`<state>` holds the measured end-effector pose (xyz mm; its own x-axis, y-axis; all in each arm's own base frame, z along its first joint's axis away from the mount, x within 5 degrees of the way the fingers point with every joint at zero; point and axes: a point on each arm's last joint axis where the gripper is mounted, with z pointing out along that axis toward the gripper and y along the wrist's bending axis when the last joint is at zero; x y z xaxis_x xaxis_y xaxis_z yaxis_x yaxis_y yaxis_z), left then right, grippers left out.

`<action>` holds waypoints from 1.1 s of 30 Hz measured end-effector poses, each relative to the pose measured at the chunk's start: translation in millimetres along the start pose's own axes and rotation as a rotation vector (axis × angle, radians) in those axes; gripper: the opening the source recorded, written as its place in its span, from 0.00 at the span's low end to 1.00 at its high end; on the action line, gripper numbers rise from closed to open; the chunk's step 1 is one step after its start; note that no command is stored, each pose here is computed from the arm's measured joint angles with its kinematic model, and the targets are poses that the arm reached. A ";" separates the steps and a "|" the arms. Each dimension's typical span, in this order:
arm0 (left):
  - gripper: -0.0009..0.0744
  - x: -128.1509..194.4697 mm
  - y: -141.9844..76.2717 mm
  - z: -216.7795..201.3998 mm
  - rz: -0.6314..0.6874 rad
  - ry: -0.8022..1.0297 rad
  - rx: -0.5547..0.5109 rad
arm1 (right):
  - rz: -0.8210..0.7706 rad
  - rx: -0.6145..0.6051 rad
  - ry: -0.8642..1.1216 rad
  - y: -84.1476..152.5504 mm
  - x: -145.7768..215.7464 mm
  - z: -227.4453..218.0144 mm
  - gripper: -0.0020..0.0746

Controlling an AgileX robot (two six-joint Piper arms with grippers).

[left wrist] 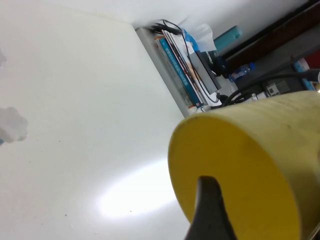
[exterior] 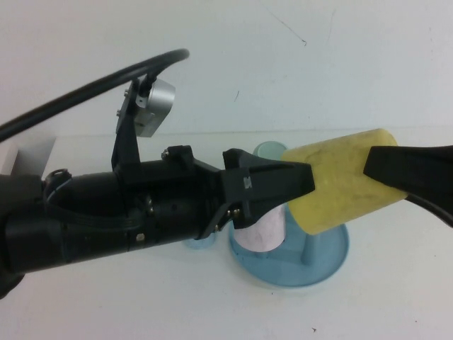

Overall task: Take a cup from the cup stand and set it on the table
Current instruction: Hand over the cup

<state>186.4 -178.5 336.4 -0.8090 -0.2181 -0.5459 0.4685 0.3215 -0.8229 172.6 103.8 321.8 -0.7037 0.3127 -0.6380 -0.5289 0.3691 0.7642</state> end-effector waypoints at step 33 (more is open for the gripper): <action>0.09 8.4 -10.5 -1.0 0.076 0.089 0.119 | -0.013 -0.024 0.002 2.5 -0.9 -0.6 0.77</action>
<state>174.3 -182.8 340.6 -0.7953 -0.1135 -0.5954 0.5641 0.2211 -0.7956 171.6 103.9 324.4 -0.6975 0.3058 -0.6480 -0.5497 0.3518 0.7577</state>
